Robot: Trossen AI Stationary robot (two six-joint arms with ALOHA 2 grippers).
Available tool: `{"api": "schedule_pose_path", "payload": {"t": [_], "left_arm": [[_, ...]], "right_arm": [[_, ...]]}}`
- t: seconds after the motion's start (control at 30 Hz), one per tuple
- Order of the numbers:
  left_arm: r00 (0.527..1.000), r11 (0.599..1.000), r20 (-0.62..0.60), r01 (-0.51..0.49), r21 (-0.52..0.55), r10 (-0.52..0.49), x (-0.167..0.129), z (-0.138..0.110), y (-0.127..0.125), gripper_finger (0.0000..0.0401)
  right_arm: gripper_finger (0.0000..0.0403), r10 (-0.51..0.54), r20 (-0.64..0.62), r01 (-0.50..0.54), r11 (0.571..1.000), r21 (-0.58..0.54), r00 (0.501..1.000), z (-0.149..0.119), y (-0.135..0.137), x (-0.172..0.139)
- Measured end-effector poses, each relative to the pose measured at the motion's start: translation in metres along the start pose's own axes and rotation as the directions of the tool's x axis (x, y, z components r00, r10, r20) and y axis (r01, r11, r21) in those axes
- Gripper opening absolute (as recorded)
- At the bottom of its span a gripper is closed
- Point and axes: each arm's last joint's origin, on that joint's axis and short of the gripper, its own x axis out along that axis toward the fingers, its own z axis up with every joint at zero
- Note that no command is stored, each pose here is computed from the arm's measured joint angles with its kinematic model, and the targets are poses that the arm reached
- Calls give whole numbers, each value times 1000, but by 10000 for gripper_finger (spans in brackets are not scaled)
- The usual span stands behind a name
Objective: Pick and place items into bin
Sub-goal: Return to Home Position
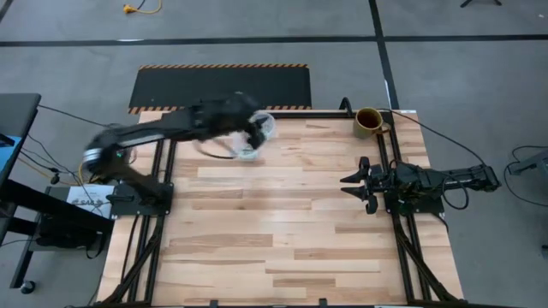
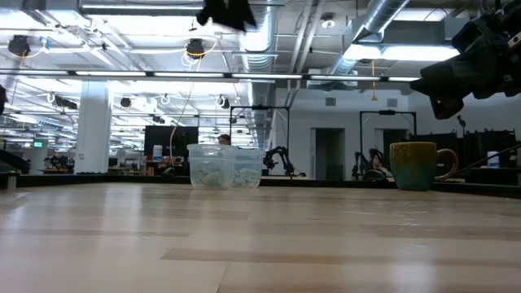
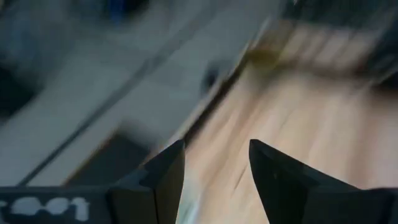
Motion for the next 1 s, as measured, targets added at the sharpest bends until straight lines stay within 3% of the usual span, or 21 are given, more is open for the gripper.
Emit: {"api": "schedule_pose_path", "payload": {"t": [0.07, 0.17, 0.23, 0.37, 0.47, 0.6, 0.87, 1.0], "left_arm": [[968, 991, 220, 129, -37, -118, -24, -10, 11, 171], [908, 965, 362, 251, -71, -210, -33, -60, 24, 171], [878, 943, 426, 302, -140, -218, -33, -100, 28, 171], [754, 911, 631, 371, -181, -182, -48, -146, 36, 171], [750, 919, 640, 354, -176, -167, -50, -179, 39, 171], [733, 922, 665, 342, -182, -140, -61, -203, 46, 171], [784, 937, 605, 301, -176, -139, -70, -243, 51, 171], [752, 902, 615, 406, -146, -239, -73, -263, 49, 171]], "right_arm": [[136, 0, 0, 0, 1000, 0, 1000, 0, 0, 0], [136, 0, 0, 0, 1000, 0, 1000, 0, 0, 0], [136, 0, 0, 0, 1000, 0, 1000, 0, 0, 0], [136, 0, 0, 0, 1000, 0, 1000, 0, 0, 0], [136, 0, 0, 0, 1000, 0, 1000, 0, 0, 0], [136, 0, 0, 0, 1000, 0, 1000, 0, 0, 0], [136, 0, 0, 0, 1000, 0, 1000, 0, 0, 0], [136, 1, 0, -1, 1000, 0, 1000, 0, 0, 0]]}}
